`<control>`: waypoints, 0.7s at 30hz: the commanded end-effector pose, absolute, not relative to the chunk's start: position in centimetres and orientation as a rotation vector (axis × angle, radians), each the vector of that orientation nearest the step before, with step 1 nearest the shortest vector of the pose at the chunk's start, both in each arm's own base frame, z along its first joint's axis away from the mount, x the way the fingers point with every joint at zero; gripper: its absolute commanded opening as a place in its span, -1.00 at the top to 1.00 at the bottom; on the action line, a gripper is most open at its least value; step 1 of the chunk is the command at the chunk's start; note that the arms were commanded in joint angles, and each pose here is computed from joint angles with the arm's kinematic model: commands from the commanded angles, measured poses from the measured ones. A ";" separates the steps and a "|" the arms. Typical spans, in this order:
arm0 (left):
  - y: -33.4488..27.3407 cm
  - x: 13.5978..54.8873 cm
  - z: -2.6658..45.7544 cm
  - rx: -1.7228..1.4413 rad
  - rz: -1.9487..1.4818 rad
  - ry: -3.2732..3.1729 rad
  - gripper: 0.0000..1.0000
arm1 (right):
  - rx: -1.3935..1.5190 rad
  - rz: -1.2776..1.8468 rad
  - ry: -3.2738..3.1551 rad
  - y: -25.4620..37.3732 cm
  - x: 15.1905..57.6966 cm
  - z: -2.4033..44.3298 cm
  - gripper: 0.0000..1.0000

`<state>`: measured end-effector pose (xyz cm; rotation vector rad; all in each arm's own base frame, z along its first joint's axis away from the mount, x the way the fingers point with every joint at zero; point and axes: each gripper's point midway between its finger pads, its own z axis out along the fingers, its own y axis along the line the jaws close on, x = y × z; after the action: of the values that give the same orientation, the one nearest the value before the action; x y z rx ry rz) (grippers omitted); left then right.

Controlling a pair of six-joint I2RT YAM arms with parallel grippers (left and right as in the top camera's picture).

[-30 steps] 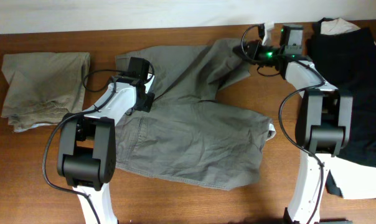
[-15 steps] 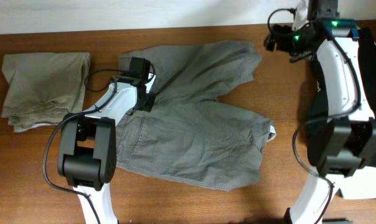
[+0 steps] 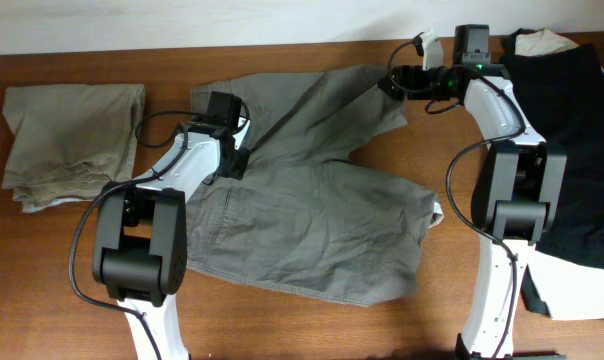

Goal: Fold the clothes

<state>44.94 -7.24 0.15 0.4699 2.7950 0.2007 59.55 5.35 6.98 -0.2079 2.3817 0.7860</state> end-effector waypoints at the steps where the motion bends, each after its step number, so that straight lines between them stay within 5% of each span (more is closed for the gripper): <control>1: -7.7 43.3 -2.7 0.512 0.161 2.863 0.99 | -0.167 0.868 2.440 6.6 58.5 5.6 -0.75; 4: -7.7 43.3 -2.7 0.512 0.162 2.864 0.98 | -0.120 0.980 2.538 7.4 55.9 5.2 -0.72; 9: -7.7 43.3 -2.7 0.512 0.162 2.864 0.98 | -0.046 1.156 2.601 7.2 51.6 10.2 -0.18; 12: -7.7 43.3 -2.7 0.512 0.162 2.864 0.98 | 0.031 0.939 2.756 5.0 48.9 14.3 -0.02; 14: -7.7 43.3 -2.7 0.512 0.162 2.864 0.98 | 0.031 0.843 2.797 4.2 47.0 18.6 -0.05; 15: -7.7 43.3 -2.7 0.512 0.162 2.864 0.98 | -0.009 0.822 2.800 4.1 46.2 20.1 -0.34; 16: -7.7 43.3 -2.7 0.513 0.162 2.864 0.98 | -0.008 0.774 2.810 3.6 46.0 20.6 -0.43; 19: -7.7 43.3 -2.7 0.511 0.162 2.862 0.98 | 0.018 0.459 2.865 0.2 46.7 19.0 -0.75; 21: -7.7 43.4 -2.7 0.511 0.162 2.861 0.98 | 0.029 0.322 2.831 -1.8 48.9 16.9 -0.75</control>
<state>45.07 -7.26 0.17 0.4683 2.7896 0.2000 47.81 0.92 19.00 0.0090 2.8197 0.5127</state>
